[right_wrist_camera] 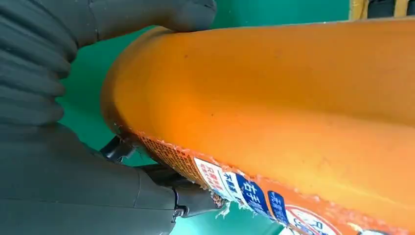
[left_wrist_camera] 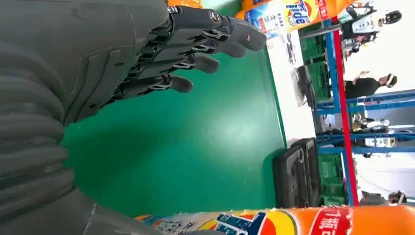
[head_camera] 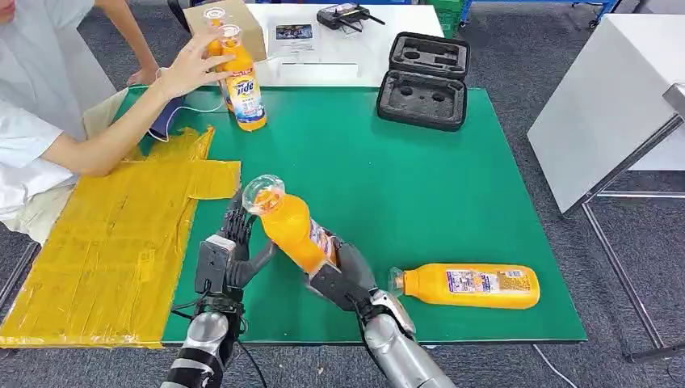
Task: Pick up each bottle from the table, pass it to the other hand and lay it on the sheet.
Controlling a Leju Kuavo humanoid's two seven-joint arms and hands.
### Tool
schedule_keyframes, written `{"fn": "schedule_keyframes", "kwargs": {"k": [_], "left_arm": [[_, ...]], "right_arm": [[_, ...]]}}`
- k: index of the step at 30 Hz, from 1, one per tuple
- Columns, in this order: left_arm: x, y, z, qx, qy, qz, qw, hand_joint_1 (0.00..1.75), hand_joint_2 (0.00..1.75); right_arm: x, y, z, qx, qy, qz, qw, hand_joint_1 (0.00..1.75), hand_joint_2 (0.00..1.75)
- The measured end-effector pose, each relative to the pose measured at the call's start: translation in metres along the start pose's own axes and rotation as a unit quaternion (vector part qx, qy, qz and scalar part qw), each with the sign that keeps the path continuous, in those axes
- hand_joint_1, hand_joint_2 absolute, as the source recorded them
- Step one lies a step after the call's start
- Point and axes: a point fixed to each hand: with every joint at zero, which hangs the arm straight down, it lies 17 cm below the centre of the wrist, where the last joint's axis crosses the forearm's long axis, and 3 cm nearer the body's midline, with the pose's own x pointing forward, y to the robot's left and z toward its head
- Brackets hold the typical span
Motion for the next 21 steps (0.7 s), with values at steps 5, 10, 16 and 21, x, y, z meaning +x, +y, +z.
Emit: {"fn": "schedule_keyframes", "kwargs": {"k": [5, 10, 16, 21], "left_arm": [[0.006, -0.023, 0.004, -0.044, -0.007, 0.019, 0.999, 0.00, 1.75], [0.014, -0.063, 0.016, -0.100, -0.021, 0.004, 0.995, 0.00, 1.75], [0.020, -0.089, 0.024, -0.132, -0.031, -0.005, 0.991, 0.00, 1.75], [0.021, -0.097, 0.027, -0.141, -0.033, -0.006, 0.989, 0.00, 1.75]], "right_arm": [[0.002, -0.017, 0.001, -0.029, -0.003, -0.028, 0.999, 1.75, 1.75], [0.008, -0.044, -0.001, -0.063, -0.012, -0.051, 0.997, 1.75, 1.75], [0.010, -0.067, -0.002, -0.088, -0.019, -0.063, 0.994, 1.75, 1.75], [0.012, -0.073, -0.002, -0.095, -0.022, -0.063, 0.993, 1.75, 1.75]]}}
